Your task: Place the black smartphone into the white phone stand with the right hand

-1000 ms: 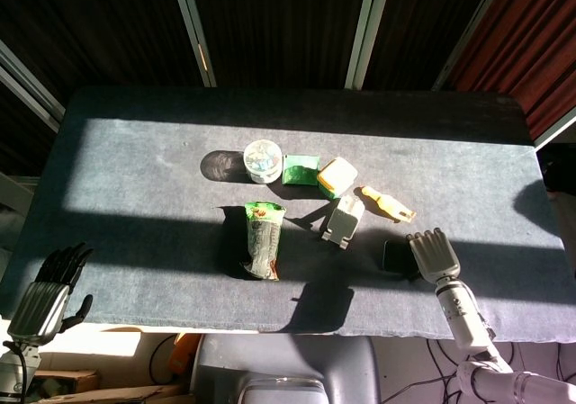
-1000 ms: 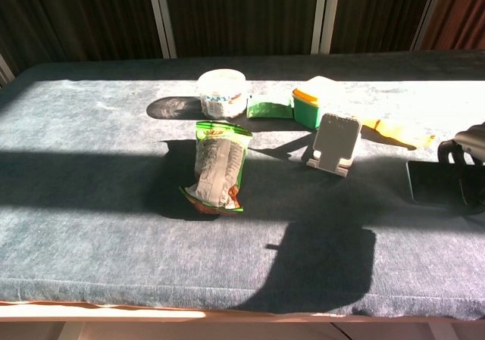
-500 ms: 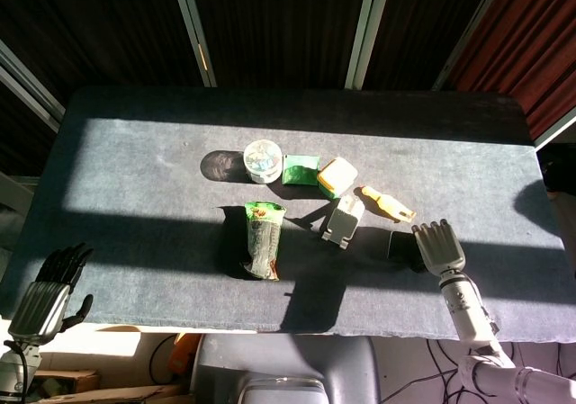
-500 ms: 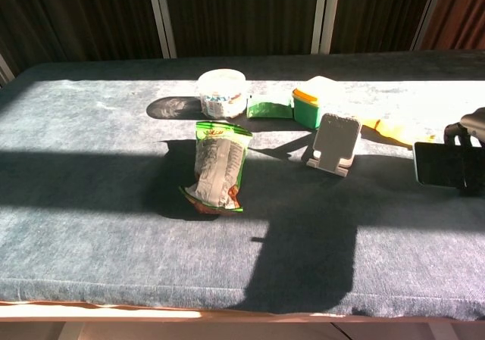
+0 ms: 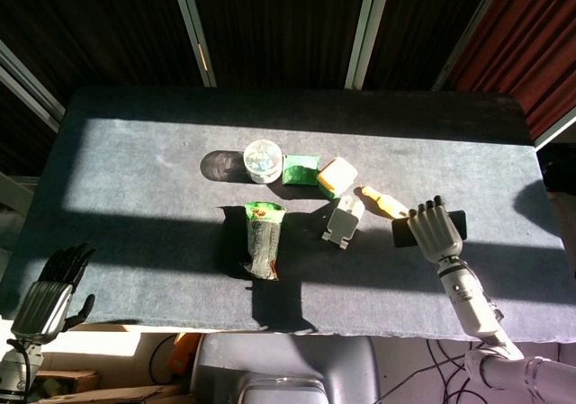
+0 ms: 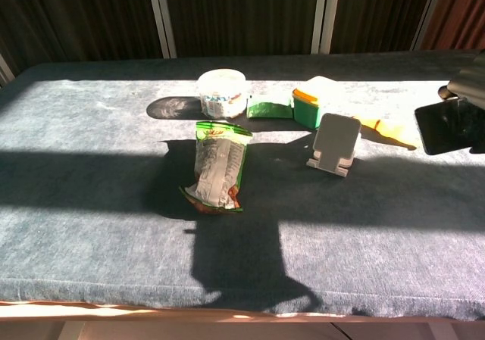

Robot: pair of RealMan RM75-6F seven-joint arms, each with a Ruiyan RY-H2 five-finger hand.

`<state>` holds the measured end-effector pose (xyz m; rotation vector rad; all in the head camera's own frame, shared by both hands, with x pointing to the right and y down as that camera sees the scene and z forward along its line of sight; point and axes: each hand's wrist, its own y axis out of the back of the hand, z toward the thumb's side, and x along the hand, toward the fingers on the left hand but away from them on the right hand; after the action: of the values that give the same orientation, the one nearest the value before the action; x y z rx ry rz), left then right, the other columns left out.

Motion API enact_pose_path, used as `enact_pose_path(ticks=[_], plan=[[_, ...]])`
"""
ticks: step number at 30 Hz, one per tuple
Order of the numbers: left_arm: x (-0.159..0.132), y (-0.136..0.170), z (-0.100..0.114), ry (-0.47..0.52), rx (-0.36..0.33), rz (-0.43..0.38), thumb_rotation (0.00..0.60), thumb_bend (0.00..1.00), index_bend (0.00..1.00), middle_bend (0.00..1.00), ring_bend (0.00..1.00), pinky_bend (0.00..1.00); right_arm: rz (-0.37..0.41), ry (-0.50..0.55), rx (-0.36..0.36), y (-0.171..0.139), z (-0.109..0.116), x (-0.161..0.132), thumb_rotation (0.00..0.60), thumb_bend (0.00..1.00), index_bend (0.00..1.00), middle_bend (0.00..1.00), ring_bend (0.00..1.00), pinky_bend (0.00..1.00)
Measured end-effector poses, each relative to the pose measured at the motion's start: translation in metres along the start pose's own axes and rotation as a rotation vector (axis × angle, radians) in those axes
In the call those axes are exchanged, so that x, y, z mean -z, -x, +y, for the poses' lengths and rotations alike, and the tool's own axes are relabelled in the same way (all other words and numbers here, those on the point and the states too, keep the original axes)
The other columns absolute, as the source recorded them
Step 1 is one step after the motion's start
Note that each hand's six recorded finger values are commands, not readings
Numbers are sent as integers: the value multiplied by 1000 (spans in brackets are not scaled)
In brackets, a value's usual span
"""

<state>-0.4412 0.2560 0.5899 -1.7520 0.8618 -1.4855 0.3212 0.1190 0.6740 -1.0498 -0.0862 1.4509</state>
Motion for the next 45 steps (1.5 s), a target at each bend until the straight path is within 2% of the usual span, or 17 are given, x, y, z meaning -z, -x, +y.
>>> enact_pose_path(ticks=[6,10,13,19,25,30,39,45], plan=[[0,0,0,0,1,-3,600,432,0,0,0,66,6,-304,123,11,37,3,600,327,909,643,511,464],[0,0,1,2,-1,-3,600,433,0,0,0,66,38,-497,247,24,68,-4,600,328,909,643,510,456],[1,0,1,4,-2,-3,600,432,0,0,0,66,89,-583,327,34,86,-15,600,328,909,643,510,452],[2,0,1,9,0,-1,600,434,0,0,0,67,219,-708,432,51,102,-38,600,327,909,643,510,444],[2,0,2,8,1,-1,600,433,0,0,0,66,322,-745,491,56,109,-56,600,328,909,643,510,437],[2,1,3,10,-4,-4,600,433,0,0,0,66,357,-741,508,58,110,-60,600,328,909,643,510,436],[1,0,1,7,4,-8,600,433,0,0,0,67,400,-756,483,55,108,-66,600,323,909,643,511,433],[0,1,1,8,2,-14,600,434,0,0,0,66,387,-774,443,52,110,-65,600,318,909,643,510,428]])
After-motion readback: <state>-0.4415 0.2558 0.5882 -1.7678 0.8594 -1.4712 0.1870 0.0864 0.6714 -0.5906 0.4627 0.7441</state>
